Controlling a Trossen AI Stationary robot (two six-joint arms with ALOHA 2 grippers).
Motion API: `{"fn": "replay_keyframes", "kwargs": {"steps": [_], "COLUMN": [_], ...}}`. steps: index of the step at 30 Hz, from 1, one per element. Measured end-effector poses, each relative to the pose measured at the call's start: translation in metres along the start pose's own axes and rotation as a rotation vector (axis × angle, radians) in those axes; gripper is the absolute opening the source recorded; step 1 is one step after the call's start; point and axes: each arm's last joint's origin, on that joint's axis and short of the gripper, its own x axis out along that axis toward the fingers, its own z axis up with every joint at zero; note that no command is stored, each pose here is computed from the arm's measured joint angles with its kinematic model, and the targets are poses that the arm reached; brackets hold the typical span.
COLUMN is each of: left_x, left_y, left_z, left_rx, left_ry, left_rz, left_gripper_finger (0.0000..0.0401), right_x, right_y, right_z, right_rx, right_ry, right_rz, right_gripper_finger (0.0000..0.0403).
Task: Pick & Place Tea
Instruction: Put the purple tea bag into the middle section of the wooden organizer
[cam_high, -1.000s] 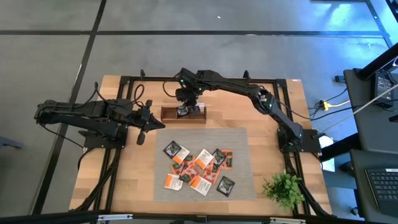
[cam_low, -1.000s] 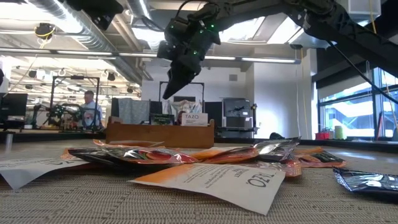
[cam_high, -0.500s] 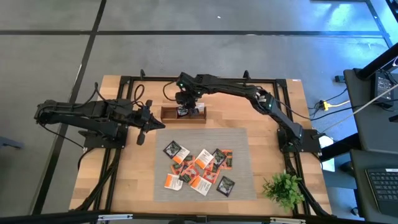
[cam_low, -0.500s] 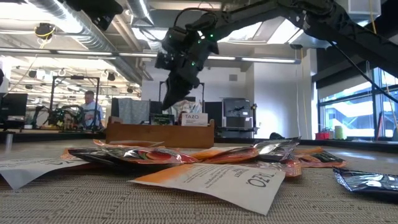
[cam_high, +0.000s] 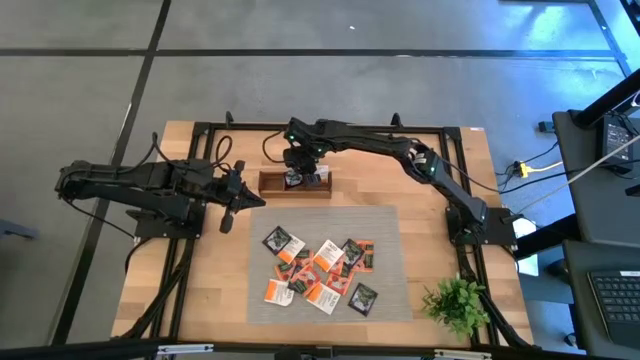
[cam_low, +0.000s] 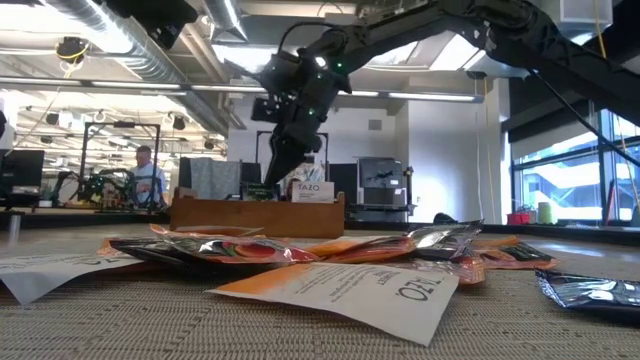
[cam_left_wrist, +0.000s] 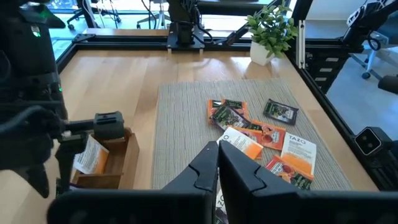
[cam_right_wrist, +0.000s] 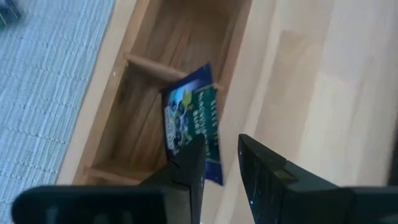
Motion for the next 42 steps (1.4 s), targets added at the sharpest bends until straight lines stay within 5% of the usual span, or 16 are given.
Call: {"fn": "replay_keyframes", "kwargs": {"steps": [10,25,42], "left_x": [0.0,0.0,0.0], "left_y": [0.0,0.0,0.0], "left_z": [0.0,0.0,0.0], "left_rx": [0.001,0.0,-0.001], "left_ry": [0.0,0.0,0.0], "left_rz": [0.0,0.0,0.0], "left_gripper_finger": [0.0009,0.0009,0.0009], "right_x": [0.0,0.001,0.01], "right_y": [-0.001,0.004,0.008], "right_z": [0.002,0.003,-0.005], "right_rx": [-0.017,0.001,0.012], "right_ry": [-0.012,-0.006,0.015], "right_rz": [-0.015,0.008,0.042], "right_gripper_finger": [0.0102,0.0183,0.0087]}}
